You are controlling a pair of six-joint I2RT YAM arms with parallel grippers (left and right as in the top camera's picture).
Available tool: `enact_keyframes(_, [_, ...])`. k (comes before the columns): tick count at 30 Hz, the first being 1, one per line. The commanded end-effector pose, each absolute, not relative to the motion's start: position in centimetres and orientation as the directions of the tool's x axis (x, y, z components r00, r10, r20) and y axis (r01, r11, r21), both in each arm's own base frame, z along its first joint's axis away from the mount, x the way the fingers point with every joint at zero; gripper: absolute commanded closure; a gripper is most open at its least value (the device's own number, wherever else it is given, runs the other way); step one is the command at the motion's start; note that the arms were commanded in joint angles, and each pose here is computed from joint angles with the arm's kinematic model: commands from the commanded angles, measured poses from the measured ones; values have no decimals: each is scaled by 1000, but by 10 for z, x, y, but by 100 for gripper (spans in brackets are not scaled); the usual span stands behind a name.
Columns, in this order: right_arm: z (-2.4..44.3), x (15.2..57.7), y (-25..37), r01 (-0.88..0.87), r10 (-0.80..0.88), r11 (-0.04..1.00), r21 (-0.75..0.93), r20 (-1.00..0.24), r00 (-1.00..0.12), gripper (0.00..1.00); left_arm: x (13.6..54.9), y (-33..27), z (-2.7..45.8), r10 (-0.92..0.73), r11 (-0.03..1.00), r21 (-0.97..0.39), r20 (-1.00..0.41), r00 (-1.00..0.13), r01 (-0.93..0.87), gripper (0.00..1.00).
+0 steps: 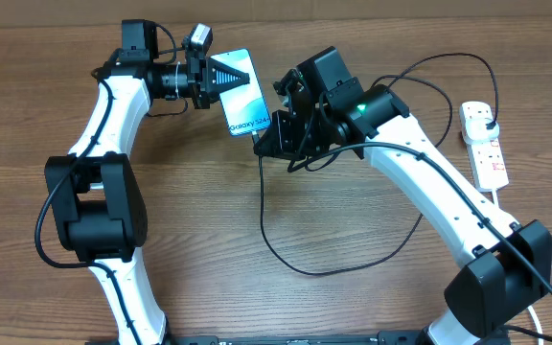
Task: Plug charger to phone and switch on socket
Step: 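Push the connector up into the phone port with the right gripper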
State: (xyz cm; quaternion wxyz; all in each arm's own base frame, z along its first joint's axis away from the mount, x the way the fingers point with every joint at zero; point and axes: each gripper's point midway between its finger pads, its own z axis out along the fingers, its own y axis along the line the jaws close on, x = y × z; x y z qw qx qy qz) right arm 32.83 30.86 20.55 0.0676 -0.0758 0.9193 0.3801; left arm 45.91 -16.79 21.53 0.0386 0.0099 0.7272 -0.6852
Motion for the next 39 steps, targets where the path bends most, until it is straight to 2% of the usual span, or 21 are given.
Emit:
enact_keyframes(1, [205,354,293,-189,-32,732,655,-244,-969,96,448,-180,231,23,-10,-998,-66,-998,66,96])
enact_keyframes(14, [203,347,303,-237,-96,686,688,-237,-967,96,450,-178,231,19,-8,-1000,20,-1000,-20,96])
enact_keyframes(19, [211,345,311,-285,-130,634,719,-264,-956,96,453,-178,233,19,-8,-1000,3,-1000,-3,96])
enact_keyframes(32, [211,351,300,-261,-108,639,724,-252,-962,96,456,-177,235,17,-8,-999,-38,-999,38,96])
enact_keyframes(39, [219,359,296,-284,-104,597,751,-278,-955,96,456,-177,235,17,-8,-999,-37,-999,37,96])
